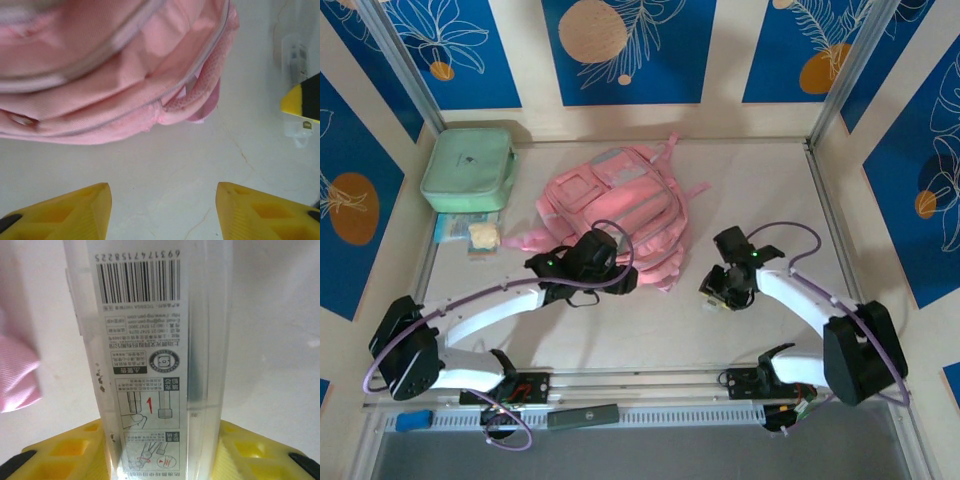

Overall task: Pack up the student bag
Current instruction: Pick up the loose stationery from the bottom-center of the table, then move the student bag to the top-center of the table.

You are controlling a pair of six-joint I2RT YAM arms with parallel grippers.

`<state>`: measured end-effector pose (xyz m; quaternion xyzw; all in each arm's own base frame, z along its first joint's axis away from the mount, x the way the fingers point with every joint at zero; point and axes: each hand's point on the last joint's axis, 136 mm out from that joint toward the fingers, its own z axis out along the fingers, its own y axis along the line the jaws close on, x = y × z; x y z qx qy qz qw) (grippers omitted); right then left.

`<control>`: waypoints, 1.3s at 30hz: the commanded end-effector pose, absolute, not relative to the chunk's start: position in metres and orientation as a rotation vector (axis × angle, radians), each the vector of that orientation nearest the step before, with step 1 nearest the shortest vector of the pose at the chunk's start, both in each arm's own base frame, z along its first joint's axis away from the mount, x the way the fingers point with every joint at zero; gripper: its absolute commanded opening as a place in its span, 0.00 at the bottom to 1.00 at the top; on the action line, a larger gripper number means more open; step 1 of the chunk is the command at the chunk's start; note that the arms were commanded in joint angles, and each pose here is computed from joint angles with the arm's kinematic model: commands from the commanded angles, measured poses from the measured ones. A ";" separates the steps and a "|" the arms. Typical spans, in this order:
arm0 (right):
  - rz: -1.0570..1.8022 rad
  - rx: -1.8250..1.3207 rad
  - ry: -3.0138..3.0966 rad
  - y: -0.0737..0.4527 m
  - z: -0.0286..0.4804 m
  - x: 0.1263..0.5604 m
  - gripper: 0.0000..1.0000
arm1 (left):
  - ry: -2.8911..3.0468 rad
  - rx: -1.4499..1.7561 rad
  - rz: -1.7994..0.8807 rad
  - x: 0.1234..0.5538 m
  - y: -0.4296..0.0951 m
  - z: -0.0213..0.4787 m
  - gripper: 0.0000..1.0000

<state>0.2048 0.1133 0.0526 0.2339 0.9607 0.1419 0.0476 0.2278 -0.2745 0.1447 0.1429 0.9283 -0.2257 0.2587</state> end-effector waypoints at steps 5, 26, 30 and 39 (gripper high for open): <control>0.829 0.458 2.853 0.137 0.117 0.213 0.44 | 2.290 0.627 -0.325 0.263 -0.254 0.200 0.61; 0.935 0.448 2.812 0.150 0.148 0.235 0.43 | 2.237 1.027 0.020 0.367 -0.285 0.152 0.76; 0.928 0.456 2.815 0.149 0.148 0.236 0.43 | 2.273 1.030 -0.035 0.371 -0.279 0.145 0.75; 0.946 0.437 2.817 0.152 0.150 0.243 0.43 | 2.303 0.998 -0.117 0.382 -0.255 0.150 0.73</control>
